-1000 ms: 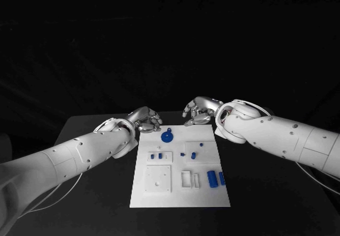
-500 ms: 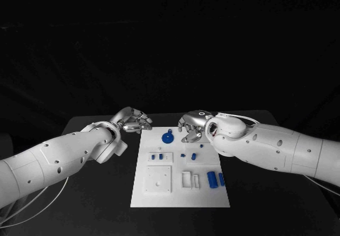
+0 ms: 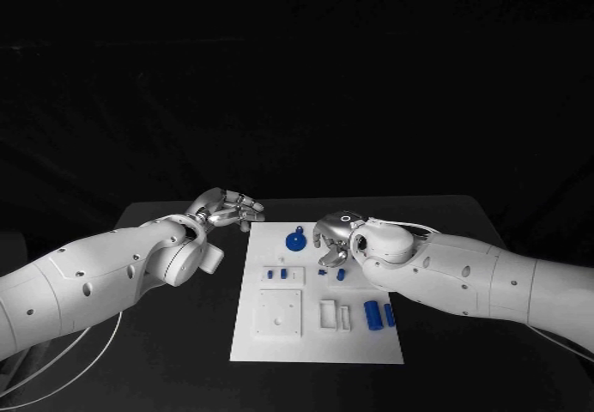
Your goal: Assemble the parts on the task board
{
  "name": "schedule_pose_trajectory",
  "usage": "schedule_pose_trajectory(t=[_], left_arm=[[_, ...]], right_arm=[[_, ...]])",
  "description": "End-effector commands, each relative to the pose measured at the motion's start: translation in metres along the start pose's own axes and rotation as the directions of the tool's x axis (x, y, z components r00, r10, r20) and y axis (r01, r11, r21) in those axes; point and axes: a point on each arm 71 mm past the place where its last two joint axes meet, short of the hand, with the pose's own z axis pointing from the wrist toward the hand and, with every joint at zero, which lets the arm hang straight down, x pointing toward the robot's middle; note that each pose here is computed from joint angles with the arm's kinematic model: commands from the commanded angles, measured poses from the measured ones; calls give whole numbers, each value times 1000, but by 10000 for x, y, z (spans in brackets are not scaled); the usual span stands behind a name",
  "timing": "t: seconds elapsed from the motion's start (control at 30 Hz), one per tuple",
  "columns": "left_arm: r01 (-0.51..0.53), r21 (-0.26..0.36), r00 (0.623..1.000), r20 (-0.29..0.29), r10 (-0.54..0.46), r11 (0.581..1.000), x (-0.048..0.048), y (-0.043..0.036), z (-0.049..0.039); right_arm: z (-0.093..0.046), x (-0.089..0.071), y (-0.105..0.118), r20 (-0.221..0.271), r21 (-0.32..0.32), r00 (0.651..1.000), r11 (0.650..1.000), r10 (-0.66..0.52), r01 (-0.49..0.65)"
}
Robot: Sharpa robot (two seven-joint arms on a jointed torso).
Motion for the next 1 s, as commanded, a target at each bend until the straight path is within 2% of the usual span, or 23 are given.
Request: schedule_pose_trajectory(t=[0.03, 0.3, 0.63, 1.0], left_arm=[[80, -7, 997, -14, -80, 997, 16, -8, -7], [101, -11, 995, -27, -101, 995, 33, -11, -19], [110, -8, 993, -42, -110, 994, 60, -22, -24], [120, -7, 991, -58, -120, 993, 87, -34, -35]], right_arm=[[18, 61, -8, -16, 31, 999, 999, -40, 41], [36, 247, 34, -34, 32, 999, 999, -31, 32], [58, 392, 28, -49, 38, 998, 999, -29, 30], [97, 422, 40, -36, 22, 999, 999, -23, 24]])
